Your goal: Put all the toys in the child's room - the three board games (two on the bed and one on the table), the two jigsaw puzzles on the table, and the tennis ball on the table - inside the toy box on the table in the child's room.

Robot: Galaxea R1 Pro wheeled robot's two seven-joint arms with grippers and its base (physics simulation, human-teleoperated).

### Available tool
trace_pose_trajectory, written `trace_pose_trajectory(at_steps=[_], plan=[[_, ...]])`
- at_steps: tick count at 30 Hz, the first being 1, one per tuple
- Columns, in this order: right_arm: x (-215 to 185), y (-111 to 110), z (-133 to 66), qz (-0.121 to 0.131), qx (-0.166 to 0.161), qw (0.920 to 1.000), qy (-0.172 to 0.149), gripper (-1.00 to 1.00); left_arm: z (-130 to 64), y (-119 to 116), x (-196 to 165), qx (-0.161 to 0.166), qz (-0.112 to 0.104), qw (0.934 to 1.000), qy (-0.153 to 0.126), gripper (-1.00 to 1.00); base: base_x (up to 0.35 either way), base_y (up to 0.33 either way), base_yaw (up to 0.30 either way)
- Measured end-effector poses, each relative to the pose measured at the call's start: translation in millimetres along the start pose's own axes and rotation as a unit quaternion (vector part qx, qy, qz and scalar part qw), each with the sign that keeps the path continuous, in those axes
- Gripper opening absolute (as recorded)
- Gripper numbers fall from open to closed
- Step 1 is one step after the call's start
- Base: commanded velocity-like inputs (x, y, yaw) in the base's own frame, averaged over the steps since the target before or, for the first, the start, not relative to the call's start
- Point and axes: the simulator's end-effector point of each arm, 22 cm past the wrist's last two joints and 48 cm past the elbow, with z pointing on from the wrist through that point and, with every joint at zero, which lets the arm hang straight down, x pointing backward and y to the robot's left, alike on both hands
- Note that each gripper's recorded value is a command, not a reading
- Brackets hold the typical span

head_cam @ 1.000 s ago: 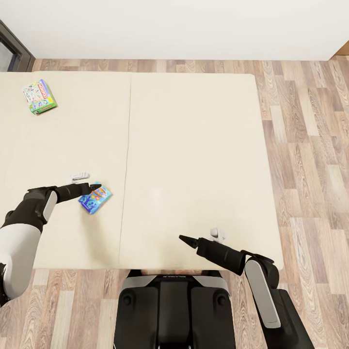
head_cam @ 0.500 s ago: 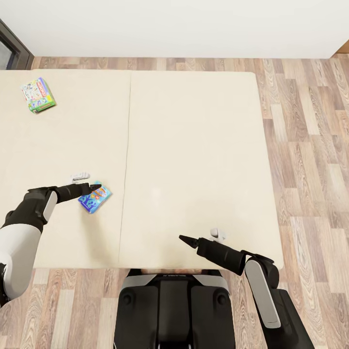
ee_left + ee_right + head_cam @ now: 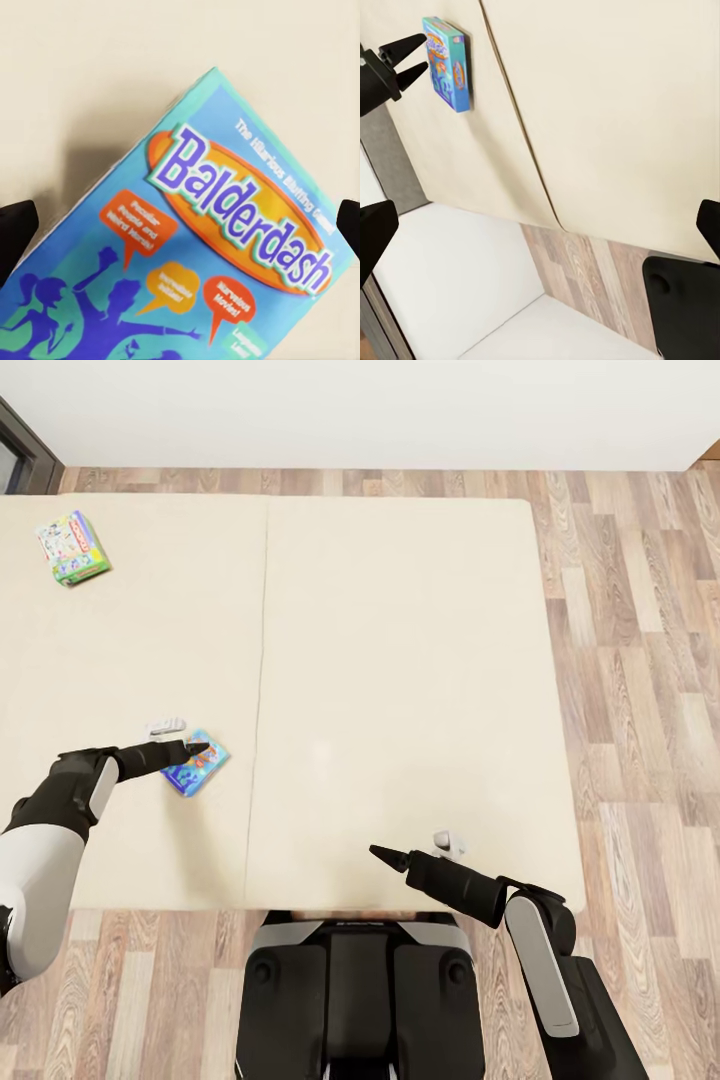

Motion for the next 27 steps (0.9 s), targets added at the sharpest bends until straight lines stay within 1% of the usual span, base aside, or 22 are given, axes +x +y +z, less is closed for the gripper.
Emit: trace_pose_trajectory(at_steps=[7, 14, 21, 27], plan=[[2.4, -4.8, 1.7, 0.004, 0.002, 1.0000, 0.003, 1.00, 4.3, 3.2, 8.0, -0.002, -0.001, 1.0000, 0.006, 1.00, 0.000, 0.000, 0.000], [2.8, -5.4, 2.0, 0.005, 0.002, 1.0000, 0.003, 1.00, 4.5, 4.6, 8.9, -0.003, -0.001, 1.0000, 0.007, 1.00, 0.000, 0.000, 0.000], [2.8, -5.3, 2.0, 0.005, 0.002, 1.0000, 0.003, 1.00, 5.2, 4.6, 8.9, -0.005, 0.007, 0.9999, 0.005, 1.00, 0.000, 0.000, 0.000], [2.8, -5.3, 2.0, 0.005, 0.002, 1.0000, 0.003, 1.00, 5.9, 3.2, 10.4, -0.004, 0.009, 0.9999, 0.008, 1.00, 0.000, 0.000, 0.000]])
